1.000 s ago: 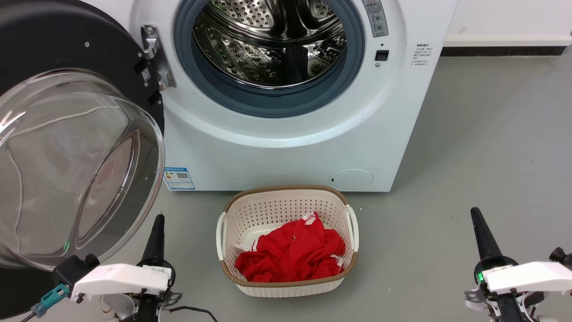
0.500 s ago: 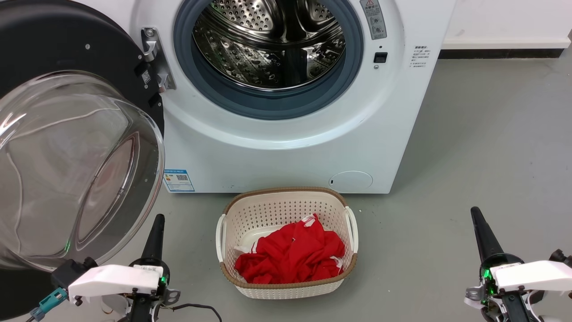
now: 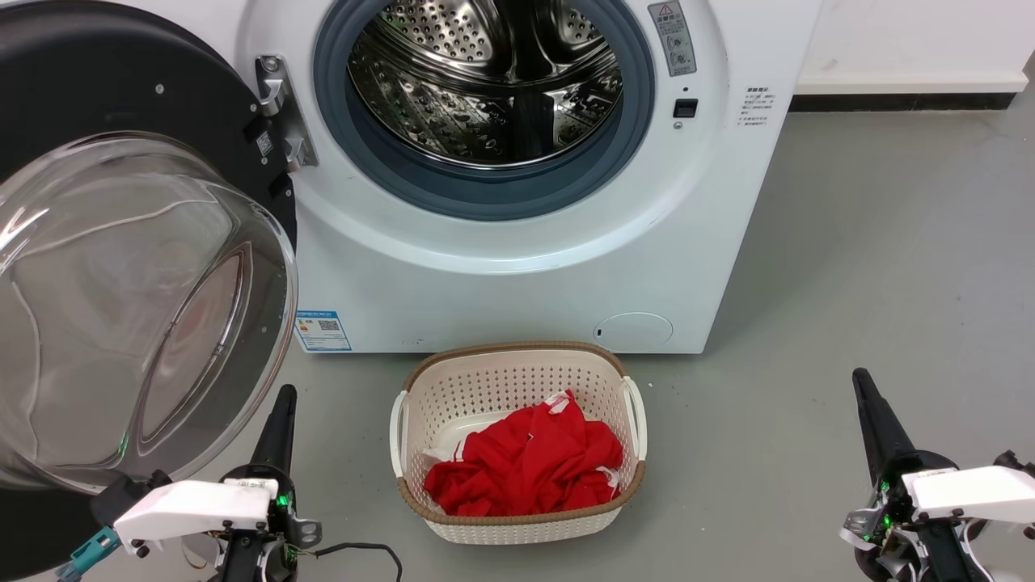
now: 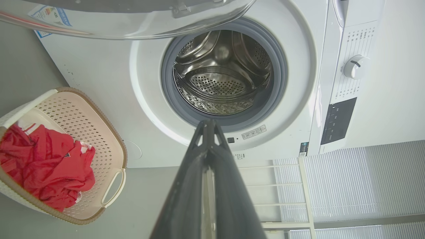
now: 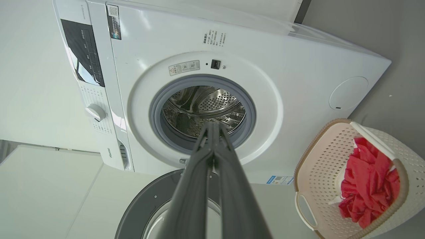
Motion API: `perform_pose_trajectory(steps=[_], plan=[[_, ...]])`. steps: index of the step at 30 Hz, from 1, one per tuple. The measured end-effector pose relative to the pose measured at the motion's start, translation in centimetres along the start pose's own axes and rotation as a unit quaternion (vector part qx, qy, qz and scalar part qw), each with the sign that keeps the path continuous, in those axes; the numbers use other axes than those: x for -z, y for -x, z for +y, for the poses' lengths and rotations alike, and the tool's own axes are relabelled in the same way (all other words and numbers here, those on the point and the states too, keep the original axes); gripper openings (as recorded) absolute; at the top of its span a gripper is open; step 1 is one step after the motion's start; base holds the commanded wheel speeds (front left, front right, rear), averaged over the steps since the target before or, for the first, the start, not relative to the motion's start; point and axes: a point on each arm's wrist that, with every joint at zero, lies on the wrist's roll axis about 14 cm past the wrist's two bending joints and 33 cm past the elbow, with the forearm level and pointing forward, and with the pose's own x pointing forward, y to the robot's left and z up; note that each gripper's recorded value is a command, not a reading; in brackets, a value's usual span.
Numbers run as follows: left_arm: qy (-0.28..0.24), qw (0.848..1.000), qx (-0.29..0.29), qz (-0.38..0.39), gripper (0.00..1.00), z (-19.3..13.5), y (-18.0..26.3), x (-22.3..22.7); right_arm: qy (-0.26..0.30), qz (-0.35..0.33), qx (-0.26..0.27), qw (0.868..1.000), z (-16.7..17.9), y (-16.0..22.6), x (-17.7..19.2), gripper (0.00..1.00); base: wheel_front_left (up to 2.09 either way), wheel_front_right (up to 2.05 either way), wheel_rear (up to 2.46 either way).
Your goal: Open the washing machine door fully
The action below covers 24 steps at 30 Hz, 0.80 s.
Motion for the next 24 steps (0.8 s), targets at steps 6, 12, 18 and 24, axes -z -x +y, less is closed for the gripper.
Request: perform_pose_trajectory(steps=[6,12,18,24], plan=[[0.024,1.0,0.003,0.001,0.0,-0.13,0.02,-0.04,-0.023,0.0,0.0,1.0,0.0,0.04,-0.09,0.0,0.0,0.0,0.0],[0.047,0.999,0.009,0.003,0.0,-0.32,0.04,-0.05,-0.045,-0.001,-0.003,0.999,0.12,0.02,-0.22,0.0,0.0,0.0,0.0],[0.069,0.998,0.013,0.004,0.0,-0.52,0.05,-0.07,-0.066,-0.001,-0.007,0.998,0.39,-0.1,-0.36,0.0,0.0,0.0,0.0],[0.09,0.996,0.019,0.006,0.0,-0.74,0.07,-0.12,-0.087,-0.001,-0.009,0.996,0.44,-0.08,-0.46,0.0,0.0,0.0,0.0]])
